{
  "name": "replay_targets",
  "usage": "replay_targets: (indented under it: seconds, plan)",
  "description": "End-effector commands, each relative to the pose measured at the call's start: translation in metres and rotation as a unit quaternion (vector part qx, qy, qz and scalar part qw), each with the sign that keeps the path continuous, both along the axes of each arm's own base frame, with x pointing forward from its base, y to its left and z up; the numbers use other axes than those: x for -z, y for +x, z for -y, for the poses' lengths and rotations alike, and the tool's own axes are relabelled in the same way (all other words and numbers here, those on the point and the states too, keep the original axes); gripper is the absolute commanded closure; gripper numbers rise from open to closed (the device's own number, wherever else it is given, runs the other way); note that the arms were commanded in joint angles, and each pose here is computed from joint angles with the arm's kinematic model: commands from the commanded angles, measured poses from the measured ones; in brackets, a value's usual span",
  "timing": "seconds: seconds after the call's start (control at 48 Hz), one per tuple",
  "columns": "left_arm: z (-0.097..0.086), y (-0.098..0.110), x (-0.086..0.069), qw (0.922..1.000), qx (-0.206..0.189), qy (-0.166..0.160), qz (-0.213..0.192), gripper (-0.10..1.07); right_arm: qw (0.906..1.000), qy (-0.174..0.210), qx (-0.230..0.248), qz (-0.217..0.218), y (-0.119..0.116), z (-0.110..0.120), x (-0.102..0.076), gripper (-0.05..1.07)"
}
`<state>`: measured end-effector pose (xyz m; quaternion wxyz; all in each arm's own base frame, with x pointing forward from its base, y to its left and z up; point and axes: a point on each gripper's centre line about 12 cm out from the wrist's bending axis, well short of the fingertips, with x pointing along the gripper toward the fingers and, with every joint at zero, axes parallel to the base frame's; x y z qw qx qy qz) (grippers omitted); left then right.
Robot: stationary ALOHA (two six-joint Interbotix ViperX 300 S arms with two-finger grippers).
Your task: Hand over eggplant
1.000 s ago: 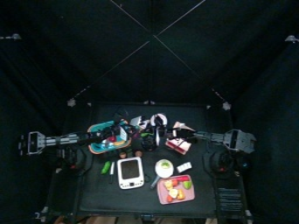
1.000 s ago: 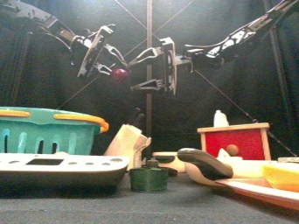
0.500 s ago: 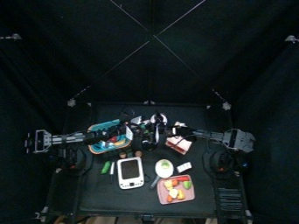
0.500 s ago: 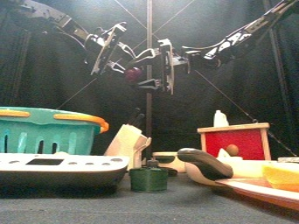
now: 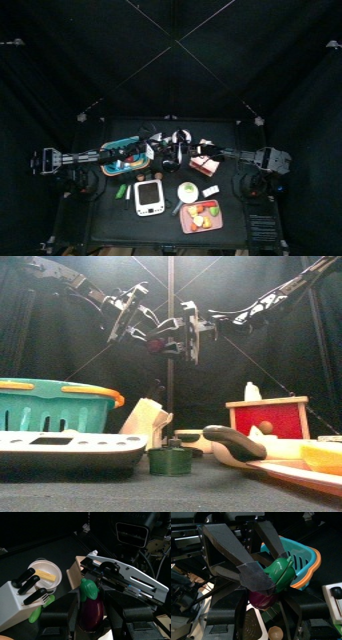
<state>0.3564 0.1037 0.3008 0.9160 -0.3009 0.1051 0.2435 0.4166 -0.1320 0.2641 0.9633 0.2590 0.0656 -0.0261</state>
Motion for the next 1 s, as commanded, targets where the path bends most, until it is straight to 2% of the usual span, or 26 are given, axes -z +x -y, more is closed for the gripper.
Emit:
replay_targets:
  seconds: [0.0,0.208,0.417,0.583,0.833,0.979]
  plan:
    - [0.0,0.002,-0.007,1.0,0.001,0.003,0.009,0.25,0.9998,-0.003,0.005,0.02,-0.002,0.004,-0.015,0.41]
    - [-0.002,-0.001,-0.001,1.0,-0.004,0.006,-0.002,0.23,0.9998,-0.001,0.006,0.019,-0.003,0.004,-0.014,0.42]
    - [-0.006,-0.004,0.003,0.9997,-0.004,0.022,-0.011,0.1,0.9999,0.001,0.006,0.014,-0.004,0.003,-0.01,0.42]
    - [-0.008,-0.007,-0.001,0.9995,-0.008,0.03,-0.008,0.01,0.9999,0.003,0.006,0.008,-0.006,0.002,-0.006,0.42]
    - [-0.009,-0.015,-0.01,0.9986,-0.013,0.051,-0.003,0.0,0.9999,0.007,0.008,-0.004,-0.01,0.002,0.004,0.42]
    - [-0.006,-0.028,-0.018,0.9982,-0.013,0.058,0.01,0.0,0.9997,0.012,0.017,-0.015,-0.016,0.006,0.012,0.42]
